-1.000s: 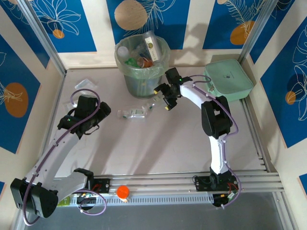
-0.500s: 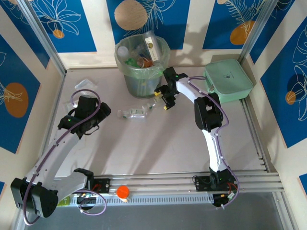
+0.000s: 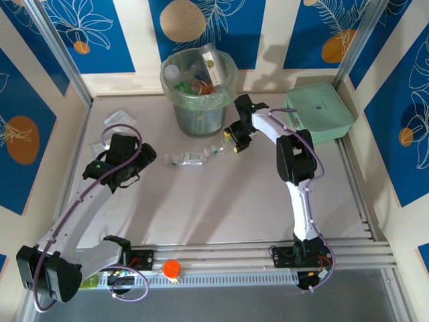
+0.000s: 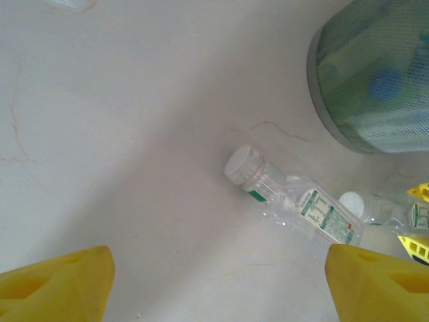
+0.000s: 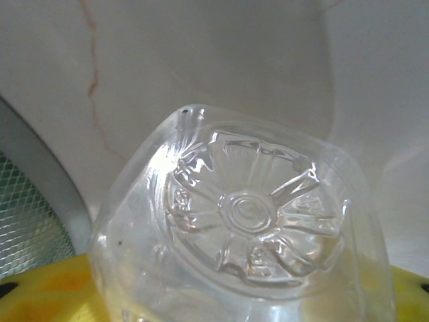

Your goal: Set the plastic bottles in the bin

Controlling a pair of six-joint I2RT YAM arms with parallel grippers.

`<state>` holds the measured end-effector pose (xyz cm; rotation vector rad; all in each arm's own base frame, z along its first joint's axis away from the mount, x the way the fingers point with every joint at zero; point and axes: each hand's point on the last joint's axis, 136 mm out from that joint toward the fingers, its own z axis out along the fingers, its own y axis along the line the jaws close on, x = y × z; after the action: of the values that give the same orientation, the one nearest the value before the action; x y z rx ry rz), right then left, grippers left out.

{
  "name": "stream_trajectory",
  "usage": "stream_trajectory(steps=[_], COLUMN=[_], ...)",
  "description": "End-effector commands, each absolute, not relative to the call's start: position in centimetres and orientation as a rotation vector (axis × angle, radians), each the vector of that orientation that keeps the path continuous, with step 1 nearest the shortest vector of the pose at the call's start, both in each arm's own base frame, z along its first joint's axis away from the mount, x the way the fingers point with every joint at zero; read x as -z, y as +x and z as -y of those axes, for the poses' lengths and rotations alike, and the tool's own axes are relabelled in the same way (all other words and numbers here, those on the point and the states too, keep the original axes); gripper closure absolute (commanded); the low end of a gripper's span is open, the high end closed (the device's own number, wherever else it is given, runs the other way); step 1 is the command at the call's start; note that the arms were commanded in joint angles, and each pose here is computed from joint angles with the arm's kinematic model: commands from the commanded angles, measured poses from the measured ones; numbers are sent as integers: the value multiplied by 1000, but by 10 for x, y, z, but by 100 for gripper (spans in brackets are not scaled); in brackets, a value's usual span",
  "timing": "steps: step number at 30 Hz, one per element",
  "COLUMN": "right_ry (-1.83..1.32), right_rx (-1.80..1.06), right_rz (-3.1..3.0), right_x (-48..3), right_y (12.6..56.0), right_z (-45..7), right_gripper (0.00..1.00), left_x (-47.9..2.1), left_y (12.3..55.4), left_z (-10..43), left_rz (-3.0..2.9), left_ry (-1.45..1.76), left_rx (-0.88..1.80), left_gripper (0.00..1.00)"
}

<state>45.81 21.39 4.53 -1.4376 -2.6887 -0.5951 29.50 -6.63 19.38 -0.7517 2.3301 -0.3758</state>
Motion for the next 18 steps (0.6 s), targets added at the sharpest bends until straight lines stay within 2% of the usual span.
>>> stream_trajectory(steps=[1,5,10,14,18], right_ry=[-1500,-1492,-1443,-1277,-1089], right_rx=[630,714,805,931,1057], right_rz=[2700,2745,2872,3017,3111], right_x=[-76,-104,-141,-172,-195], right_y=[454,445,423,399,370], right_z=[-196,-185,-167,-163,-163], right_gripper=[53,53,52,52,52], left_x=[-211,-230,-262,-280,-291], left_y=[303,303,294,278,269], left_z=[84,100,141,190,228], left_rz=[-2312,-2279,-2236,-2219,-2215], left_ry=[-632,-478,-80,278,441], left_rx=[481,547,538,595,731], left_gripper=[18,18,20,16,14])
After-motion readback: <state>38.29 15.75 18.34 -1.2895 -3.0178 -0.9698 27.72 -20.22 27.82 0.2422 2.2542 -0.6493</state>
